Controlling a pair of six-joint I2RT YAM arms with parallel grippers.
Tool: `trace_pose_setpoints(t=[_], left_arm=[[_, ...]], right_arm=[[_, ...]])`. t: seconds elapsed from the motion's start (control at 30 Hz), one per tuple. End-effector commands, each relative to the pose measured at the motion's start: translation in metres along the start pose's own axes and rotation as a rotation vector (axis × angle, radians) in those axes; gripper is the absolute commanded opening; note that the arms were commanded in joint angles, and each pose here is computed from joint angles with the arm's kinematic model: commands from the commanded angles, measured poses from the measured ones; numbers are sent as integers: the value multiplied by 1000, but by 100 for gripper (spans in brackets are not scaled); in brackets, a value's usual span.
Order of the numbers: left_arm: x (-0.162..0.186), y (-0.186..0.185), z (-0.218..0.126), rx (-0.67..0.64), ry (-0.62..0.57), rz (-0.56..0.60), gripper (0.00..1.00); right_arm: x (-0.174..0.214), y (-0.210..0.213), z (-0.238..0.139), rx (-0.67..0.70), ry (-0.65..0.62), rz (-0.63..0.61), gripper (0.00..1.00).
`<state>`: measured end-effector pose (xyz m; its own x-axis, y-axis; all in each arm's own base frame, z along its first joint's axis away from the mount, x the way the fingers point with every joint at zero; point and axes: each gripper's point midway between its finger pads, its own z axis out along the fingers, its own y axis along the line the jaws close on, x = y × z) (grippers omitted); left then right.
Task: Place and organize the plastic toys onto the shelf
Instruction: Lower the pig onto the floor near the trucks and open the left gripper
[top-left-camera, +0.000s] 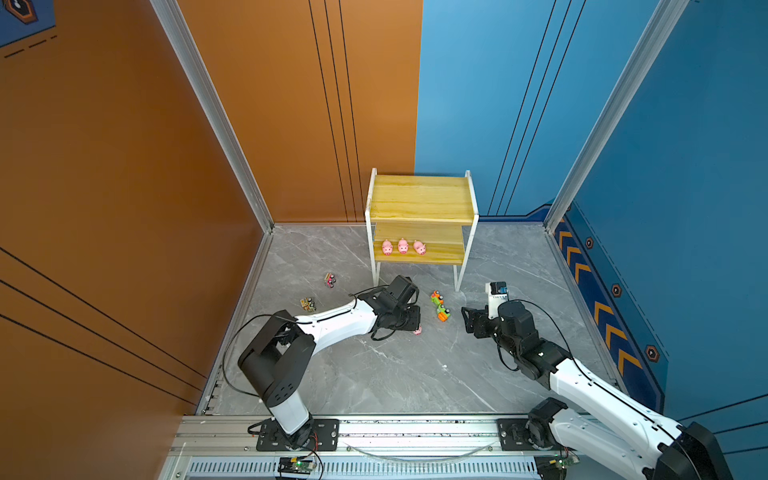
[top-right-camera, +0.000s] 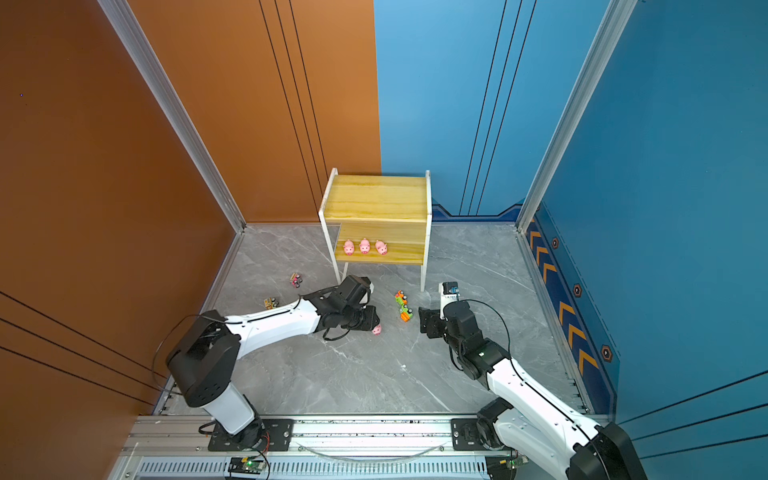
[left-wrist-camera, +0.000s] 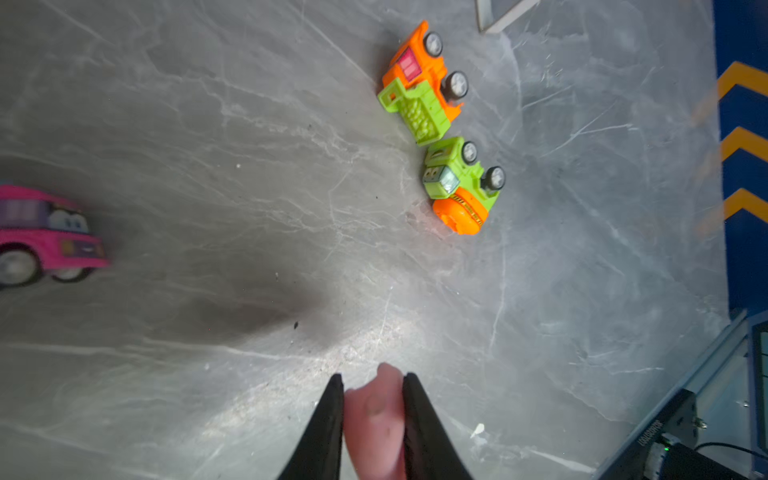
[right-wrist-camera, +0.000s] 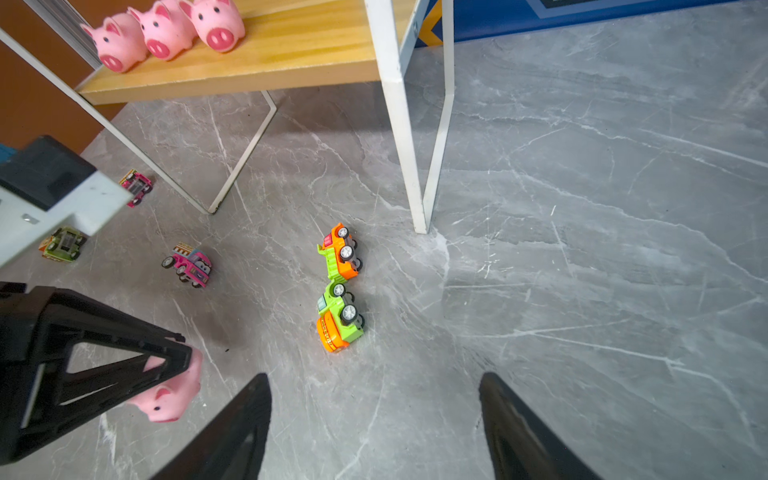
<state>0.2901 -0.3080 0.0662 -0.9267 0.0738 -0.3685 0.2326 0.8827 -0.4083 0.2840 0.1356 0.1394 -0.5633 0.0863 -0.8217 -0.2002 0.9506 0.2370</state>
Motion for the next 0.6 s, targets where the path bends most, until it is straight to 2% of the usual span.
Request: trace_pose_setpoints(t=[0.0,0.2,0.47,0.57], left_arm=[[-11,-8,12,7,-15,45,26],[-10,-8,32,8,18,55,27],[-8,-1,42,-5,41,55,32],[-11,-2,38,3,31,57,40]], right_arm=[[15,-8,-1,30,37,9,80],[24,-4,2,13,60,-1,80],[30,4,6,-6,68,-28,80],[31,7,6,-14,65,-40,80]])
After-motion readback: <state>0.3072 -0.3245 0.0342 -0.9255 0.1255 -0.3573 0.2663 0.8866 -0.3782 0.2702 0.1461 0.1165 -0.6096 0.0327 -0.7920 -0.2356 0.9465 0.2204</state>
